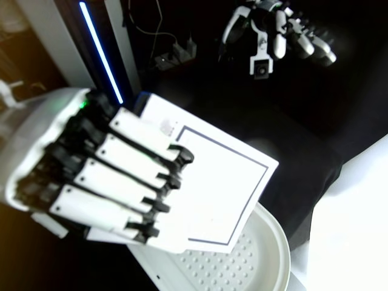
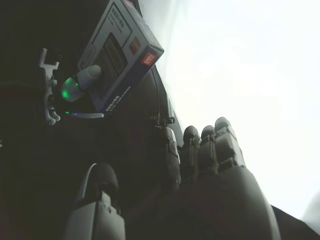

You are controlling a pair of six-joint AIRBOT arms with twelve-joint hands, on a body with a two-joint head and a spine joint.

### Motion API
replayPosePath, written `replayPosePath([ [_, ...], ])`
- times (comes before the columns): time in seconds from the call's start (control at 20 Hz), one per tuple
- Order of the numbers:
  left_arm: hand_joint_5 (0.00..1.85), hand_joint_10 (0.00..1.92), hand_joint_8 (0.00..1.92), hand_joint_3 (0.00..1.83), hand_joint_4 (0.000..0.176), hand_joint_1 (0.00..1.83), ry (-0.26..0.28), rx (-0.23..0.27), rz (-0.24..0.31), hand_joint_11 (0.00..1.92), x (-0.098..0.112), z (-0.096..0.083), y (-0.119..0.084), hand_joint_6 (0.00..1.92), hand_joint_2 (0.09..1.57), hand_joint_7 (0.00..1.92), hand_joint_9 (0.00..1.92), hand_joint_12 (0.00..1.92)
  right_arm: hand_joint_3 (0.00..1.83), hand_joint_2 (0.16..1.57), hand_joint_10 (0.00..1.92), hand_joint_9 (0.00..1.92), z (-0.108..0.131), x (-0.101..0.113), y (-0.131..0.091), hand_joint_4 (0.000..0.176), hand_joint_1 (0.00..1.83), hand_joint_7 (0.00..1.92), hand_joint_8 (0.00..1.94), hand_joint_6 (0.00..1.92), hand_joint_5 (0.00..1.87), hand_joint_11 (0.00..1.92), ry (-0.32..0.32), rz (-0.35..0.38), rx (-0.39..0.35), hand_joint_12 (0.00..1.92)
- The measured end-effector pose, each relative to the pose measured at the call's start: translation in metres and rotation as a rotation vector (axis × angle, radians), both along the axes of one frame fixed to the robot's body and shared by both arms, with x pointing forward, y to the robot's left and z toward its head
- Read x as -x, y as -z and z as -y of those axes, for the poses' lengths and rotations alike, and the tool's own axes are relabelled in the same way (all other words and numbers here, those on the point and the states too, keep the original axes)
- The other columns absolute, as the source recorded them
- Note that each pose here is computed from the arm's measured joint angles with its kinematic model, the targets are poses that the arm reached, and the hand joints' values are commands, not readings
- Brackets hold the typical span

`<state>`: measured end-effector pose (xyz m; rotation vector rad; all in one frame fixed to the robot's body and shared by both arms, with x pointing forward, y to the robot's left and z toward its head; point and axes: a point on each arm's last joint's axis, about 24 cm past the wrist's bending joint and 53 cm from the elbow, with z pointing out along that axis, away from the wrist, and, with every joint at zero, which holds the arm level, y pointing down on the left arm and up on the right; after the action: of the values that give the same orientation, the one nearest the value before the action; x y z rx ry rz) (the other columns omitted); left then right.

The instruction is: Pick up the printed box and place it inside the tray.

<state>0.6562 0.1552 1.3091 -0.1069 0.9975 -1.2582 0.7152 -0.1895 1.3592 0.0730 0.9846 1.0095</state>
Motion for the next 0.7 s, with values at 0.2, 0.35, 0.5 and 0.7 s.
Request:
replayPosePath([
  [0.2, 0.34, 0.00, 0.01, 0.00, 0.014, 0.20, -0.001, 0.001, -0.001, 0.00, -0.0002, -0.0003, 0.0002, 0.02, 1.24, 0.16, 0.01, 0.00, 0.00, 1.11, 1.09, 0.86, 0.0059, -0.0078, 0.0058, 0.000, 1.26, 1.06, 1.07, 0.88, 0.93, 0.66, 0.019, -0.036, -0.002, 1.46],
  [0.35, 0.36, 0.01, 0.00, 0.00, 0.020, 0.16, 0.000, 0.000, -0.001, 0.00, -0.0001, -0.0001, 0.0002, 0.02, 1.25, 0.16, 0.03, 0.00, 0.00, 0.96, 0.11, 0.25, 0.0061, -0.0094, 0.0077, 0.075, 0.69, 0.24, 0.03, 0.02, 0.13, 0.04, 0.031, -0.038, 0.016, 0.81],
  [0.5, 0.36, 0.01, 0.00, 0.01, 0.001, 0.18, -0.006, 0.002, -0.009, 0.00, -0.0012, -0.0018, 0.0024, 0.01, 1.28, 0.16, 0.04, 0.00, 0.00, 0.90, 0.00, 0.00, 0.0052, -0.0071, 0.0052, 0.163, 0.58, 0.00, 0.00, 0.00, 0.00, 0.00, 0.028, -0.026, 0.012, 0.02],
  [0.7, 0.36, 0.00, 0.00, 0.00, 0.013, 0.21, -0.009, 0.005, -0.014, 0.00, -0.0020, -0.0031, 0.0037, 0.00, 1.24, 0.14, 0.01, 0.00, 0.00, 0.89, 0.00, 0.00, 0.0041, -0.0073, 0.0063, 0.176, 0.54, 0.00, 0.00, 0.00, 0.00, 0.00, 0.026, -0.031, 0.014, 0.00],
])
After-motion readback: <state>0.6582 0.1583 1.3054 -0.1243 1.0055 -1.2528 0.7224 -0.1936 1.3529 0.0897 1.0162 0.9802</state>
